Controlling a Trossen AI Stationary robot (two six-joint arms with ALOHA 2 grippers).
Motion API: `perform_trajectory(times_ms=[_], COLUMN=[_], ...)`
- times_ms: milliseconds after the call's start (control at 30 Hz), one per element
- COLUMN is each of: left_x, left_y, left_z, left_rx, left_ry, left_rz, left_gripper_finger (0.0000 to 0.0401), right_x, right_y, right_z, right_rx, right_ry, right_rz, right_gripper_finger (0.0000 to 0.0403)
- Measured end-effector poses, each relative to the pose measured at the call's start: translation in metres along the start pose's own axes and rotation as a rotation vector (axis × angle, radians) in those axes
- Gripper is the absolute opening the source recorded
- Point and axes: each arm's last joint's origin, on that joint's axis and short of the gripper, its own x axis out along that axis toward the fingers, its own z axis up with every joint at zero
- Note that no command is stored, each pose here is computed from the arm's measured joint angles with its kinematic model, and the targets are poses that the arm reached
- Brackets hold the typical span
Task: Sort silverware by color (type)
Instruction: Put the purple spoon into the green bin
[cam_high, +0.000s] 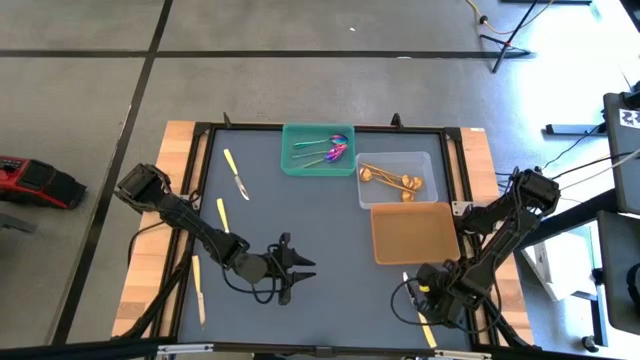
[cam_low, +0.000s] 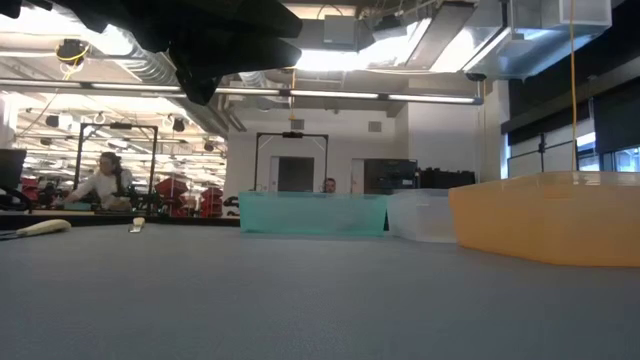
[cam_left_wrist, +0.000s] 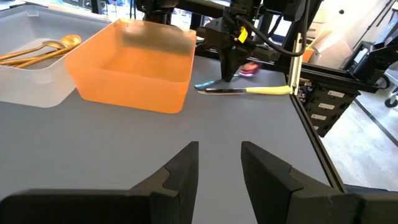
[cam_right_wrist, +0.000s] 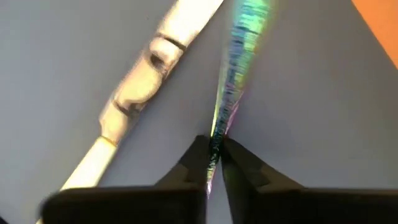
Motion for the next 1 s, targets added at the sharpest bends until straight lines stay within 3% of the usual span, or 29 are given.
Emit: perform_trajectory(times_ms=[400, 600, 700, 1000], left_x=[0.0, 0.002, 0.006, 0.01], left_y=[0.0, 0.004, 0.01, 0.018], left_z=[0.0, 0.003, 0.005, 0.006], left_rx=[-0.001, -0.01, -0.015, -0.004], left_ry=[0.003, -0.008, -0.013, 0.003], left_rz=[-0.008, 0.004, 0.027, 0.056], left_gripper_finger=[0.0115, 0.0115, 0.0115, 0.0115], right_x=[-0.014, -0.048, -0.06, -0.063], right_y=[0.01, 0.023, 0.031, 0.041], right_z=[0.0, 0.004, 0.006, 0.023], right_rx=[-0.119, -0.205, -0.219, -0.312], right_ry=[0.019, -0.048, -0.124, -0.216], right_rz=[-0.024, -0.073, -0.043, 0.018], right_gripper_finger=[0.0004, 0.0003, 0.0003, 0.0005])
